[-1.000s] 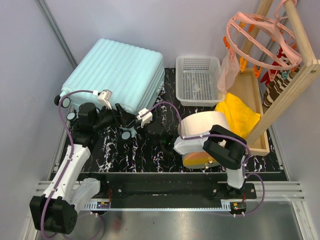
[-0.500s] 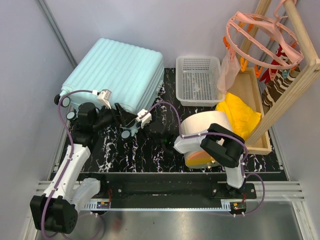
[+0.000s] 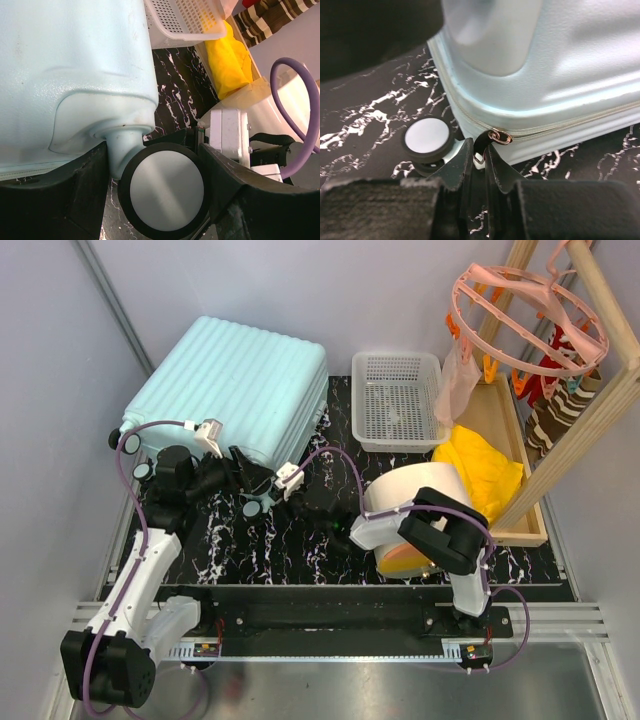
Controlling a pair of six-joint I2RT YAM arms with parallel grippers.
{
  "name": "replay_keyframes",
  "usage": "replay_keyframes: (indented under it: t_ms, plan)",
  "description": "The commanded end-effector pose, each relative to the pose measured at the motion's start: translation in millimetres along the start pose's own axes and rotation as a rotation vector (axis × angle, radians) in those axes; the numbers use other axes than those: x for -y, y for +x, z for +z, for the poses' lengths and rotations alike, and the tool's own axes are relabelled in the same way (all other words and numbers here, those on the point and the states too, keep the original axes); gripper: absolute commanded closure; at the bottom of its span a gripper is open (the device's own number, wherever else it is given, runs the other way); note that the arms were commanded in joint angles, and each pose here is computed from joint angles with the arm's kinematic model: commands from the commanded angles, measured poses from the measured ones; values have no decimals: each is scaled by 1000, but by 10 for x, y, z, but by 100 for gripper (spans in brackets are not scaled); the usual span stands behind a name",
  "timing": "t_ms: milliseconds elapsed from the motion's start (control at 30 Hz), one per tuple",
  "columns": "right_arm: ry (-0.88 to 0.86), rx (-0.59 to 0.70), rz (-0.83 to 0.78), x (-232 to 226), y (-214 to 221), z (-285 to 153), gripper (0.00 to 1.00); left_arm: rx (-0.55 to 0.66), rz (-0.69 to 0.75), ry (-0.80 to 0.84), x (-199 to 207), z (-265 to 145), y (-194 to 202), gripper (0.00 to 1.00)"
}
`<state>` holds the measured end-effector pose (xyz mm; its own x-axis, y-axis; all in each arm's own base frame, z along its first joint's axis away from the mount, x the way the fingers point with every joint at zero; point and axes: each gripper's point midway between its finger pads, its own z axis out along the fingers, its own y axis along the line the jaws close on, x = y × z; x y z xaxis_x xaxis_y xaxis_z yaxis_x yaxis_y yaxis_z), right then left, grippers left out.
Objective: Open, take out, and arrange the luggage
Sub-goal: Unzip the luggage at the center of the board.
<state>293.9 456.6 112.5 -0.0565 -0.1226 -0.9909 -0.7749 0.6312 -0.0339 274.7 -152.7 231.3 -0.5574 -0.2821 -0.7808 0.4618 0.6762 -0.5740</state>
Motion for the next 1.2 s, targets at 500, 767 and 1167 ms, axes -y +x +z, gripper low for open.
replay_keyframes:
  t_ms: [500,767,1167]
  plan:
    - [-322,128,105,-937,-363,303,100,198,236,295,666,-62,-592,100]
    - [-341,70,124,-985,-229,309,96,190,205,324,685,-38,-568,100]
    - [-281,9,139,-701,-523,-541,28,219,145,228,532,-3,-612,100]
